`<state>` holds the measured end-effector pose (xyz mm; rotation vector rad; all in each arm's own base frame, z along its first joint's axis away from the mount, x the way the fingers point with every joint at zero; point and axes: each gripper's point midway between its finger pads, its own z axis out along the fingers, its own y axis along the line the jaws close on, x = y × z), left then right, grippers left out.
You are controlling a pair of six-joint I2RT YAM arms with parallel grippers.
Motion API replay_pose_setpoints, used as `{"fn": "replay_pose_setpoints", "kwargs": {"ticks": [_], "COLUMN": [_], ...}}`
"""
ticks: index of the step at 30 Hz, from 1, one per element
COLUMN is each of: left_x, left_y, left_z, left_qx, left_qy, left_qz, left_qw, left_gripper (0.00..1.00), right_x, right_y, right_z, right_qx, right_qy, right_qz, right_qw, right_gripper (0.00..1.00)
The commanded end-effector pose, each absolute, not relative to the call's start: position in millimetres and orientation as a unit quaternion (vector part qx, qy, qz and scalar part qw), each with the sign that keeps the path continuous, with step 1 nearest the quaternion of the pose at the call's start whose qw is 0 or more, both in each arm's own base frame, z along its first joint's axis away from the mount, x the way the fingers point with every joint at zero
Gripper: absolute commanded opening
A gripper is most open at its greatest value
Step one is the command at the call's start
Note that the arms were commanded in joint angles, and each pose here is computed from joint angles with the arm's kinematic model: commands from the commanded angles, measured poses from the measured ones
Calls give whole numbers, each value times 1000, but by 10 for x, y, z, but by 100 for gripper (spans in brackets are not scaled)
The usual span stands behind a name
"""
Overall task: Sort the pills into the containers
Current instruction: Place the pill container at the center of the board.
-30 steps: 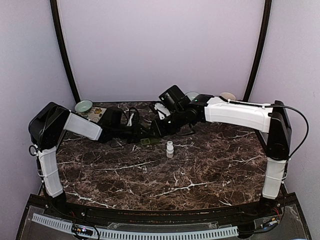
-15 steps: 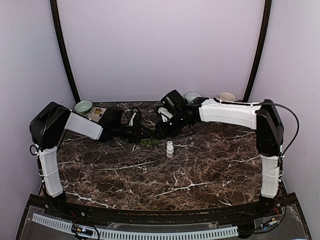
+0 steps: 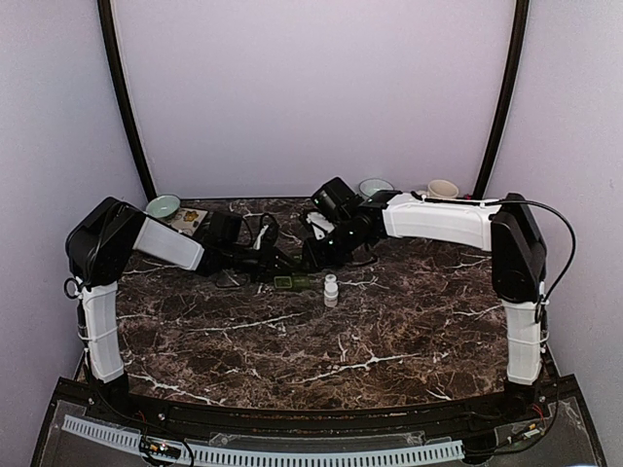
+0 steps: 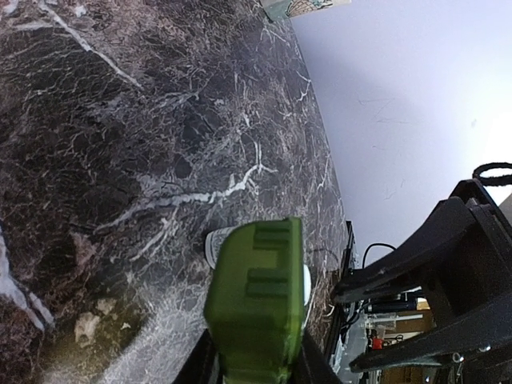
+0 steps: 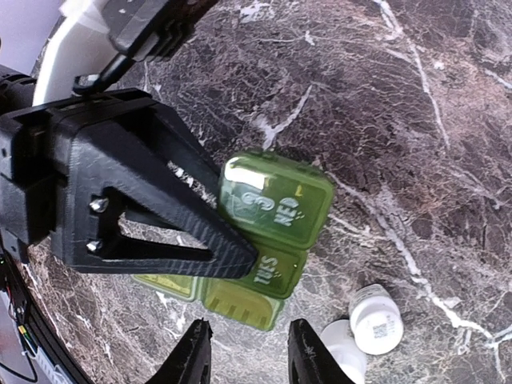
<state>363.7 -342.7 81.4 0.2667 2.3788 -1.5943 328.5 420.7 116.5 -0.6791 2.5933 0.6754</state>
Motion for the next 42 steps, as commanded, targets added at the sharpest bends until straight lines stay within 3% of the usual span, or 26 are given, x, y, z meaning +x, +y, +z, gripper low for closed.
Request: {"fn": "replay_pose_setpoints", "kwargs": {"ticks": [1, 10, 22, 31, 42], "left_x": [3645, 3634, 3542, 3548, 3565], "left_y": [-3455, -3440, -3375, -3345, -3328], "left_z": [957, 793, 497, 433, 423], "left_qx": [136, 146, 140, 139, 144], "left_qy": [809, 825, 845, 855, 862], "left_qz": [-556, -537, -513, -496, -482], "left_qw": [135, 97, 59, 55, 58], "left_gripper": [1, 10, 14, 34, 44], "right_x": [3473, 3525, 3702, 3684, 3676], "right_y": [4098, 4076, 4208, 4236, 4234], "right_z": [1392, 1373, 1345, 1257, 1234], "right_qx": [-228, -225, -224, -226, -228], "right_qy": [918, 918, 915, 917, 916], "right_qz": [241, 245, 258, 261, 260], "right_qw": [218, 215, 213, 201, 201], "right_gripper": [33, 35, 36, 36, 36]}}
